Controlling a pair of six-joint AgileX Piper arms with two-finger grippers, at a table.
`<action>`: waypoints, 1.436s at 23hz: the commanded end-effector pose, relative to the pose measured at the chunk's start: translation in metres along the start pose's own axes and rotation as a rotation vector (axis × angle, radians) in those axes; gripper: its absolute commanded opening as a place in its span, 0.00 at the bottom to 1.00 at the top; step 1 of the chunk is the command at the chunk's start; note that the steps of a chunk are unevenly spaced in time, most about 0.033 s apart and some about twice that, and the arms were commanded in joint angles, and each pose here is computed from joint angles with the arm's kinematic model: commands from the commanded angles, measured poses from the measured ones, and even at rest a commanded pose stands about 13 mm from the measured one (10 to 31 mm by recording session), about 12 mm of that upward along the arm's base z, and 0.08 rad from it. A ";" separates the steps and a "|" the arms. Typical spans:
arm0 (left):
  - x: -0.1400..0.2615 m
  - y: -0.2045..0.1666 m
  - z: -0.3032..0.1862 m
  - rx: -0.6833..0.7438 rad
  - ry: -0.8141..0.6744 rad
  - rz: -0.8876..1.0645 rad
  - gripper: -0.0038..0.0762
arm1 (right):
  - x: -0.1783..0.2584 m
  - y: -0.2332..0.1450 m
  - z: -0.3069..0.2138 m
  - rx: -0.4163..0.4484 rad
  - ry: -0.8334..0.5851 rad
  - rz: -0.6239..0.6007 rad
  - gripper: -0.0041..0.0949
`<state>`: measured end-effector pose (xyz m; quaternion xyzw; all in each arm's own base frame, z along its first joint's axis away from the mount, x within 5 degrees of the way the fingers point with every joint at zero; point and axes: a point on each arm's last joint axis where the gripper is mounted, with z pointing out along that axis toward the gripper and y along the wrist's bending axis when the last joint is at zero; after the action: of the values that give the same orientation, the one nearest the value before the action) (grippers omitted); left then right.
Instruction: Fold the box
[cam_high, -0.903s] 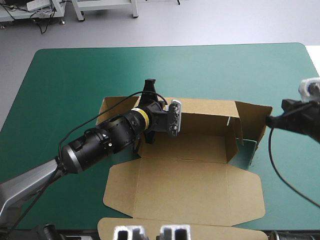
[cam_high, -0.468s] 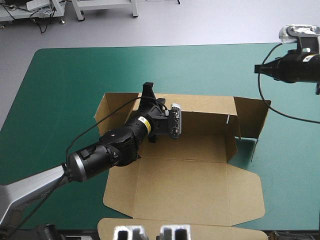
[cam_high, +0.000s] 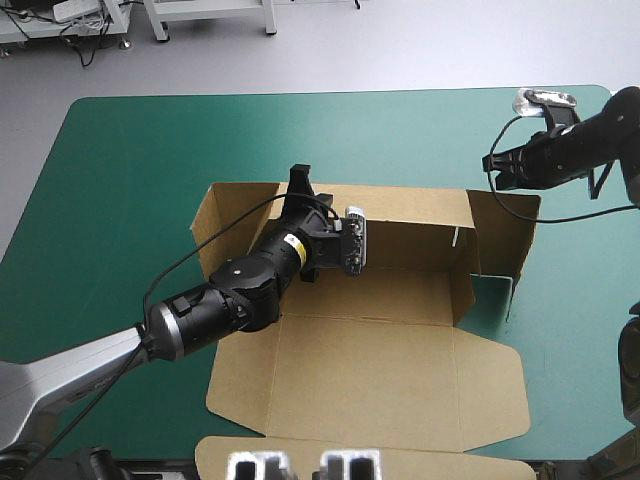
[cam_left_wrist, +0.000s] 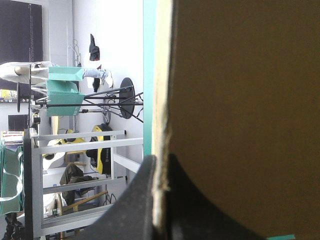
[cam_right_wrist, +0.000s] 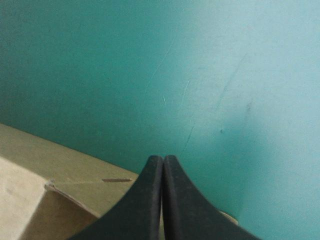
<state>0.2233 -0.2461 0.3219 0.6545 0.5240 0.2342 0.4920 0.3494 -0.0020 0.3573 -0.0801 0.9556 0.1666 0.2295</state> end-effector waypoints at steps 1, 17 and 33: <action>-0.002 0.017 -0.012 -0.065 -0.024 -0.015 0.04 | 0.009 0.013 -0.021 -0.017 -0.032 -0.035 0.04; -0.002 0.018 -0.012 -0.081 -0.018 -0.083 0.04 | 0.101 0.038 -0.019 -0.074 -0.185 -0.143 0.04; -0.003 0.019 -0.012 -0.082 -0.028 -0.079 0.04 | 0.170 0.048 -0.004 -0.050 -0.368 -0.346 0.47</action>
<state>0.2246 -0.2452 0.3220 0.6310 0.5466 0.2269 0.5016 0.1876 0.0255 0.2778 -0.2066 0.8800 0.1542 0.3989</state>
